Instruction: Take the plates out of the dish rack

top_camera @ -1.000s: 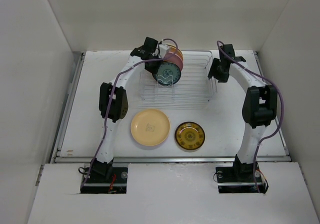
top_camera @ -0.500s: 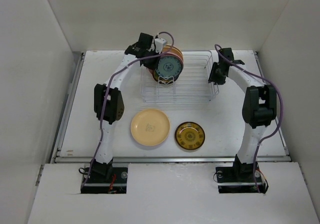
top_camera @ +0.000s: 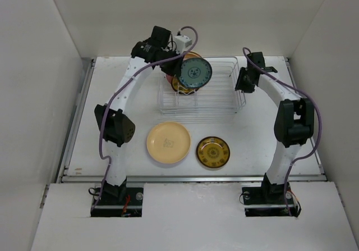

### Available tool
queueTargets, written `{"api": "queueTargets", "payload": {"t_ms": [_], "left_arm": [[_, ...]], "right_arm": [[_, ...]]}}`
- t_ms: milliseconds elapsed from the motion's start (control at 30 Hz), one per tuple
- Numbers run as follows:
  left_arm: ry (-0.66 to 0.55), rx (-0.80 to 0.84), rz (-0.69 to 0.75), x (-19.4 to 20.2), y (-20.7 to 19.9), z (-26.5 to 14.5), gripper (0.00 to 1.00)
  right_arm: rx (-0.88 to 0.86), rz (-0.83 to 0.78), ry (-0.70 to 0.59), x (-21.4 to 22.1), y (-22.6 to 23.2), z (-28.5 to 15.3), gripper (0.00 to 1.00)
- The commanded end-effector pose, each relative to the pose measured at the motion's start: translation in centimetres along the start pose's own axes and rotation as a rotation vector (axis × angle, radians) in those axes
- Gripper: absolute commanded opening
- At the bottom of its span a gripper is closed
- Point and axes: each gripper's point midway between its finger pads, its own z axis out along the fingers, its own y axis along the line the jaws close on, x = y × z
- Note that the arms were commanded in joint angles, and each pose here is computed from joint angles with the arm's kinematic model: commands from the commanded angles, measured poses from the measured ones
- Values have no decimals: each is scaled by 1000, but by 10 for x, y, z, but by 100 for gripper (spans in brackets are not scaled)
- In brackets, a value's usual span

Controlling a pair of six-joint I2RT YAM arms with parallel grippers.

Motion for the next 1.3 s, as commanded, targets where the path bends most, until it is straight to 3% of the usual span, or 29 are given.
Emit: {"api": "queueTargets", "payload": {"t_ms": [0,67,267,600,633,700,733,767,800,900,1100,1200,1267], "left_arm": [[183,231,237,38,-80,-27,0],[369,379,389,85,-126,-34,0],[671,487,406,155,-179,-11,0],[795,456,363,198,-186,27,0],[797,460,371,199,-190,27,2],[814,492,348,203,-195,27,17],[830,536,347,208,-199,24,33],[824,539,359,206,-203,24,34],[826,558,358,207,-205,21,47],[825,602,352,208,-210,17,58],[671,592,352,166,-209,-7,59],[514,528,233,125,-189,-24,59],[396,435,64,97,-152,-23,59]], "right_arm": [[-37,2,-91,-21,6,-26,42],[-41,12,-98,-21,6,-28,43],[-31,12,-103,-17,2,-35,43],[-55,11,-89,-1,1,-45,51],[-59,11,-97,-3,2,-48,52],[-59,11,-97,-3,2,-48,55],[-59,11,-97,-3,2,-48,57],[-62,11,-106,-5,2,-52,57],[-65,11,-114,-9,4,-54,57],[-70,11,-126,-14,5,-56,58],[-95,-49,-189,-33,15,-78,58],[-95,-130,-302,-58,31,-107,60],[-121,-205,-354,-68,46,-120,60]]}}
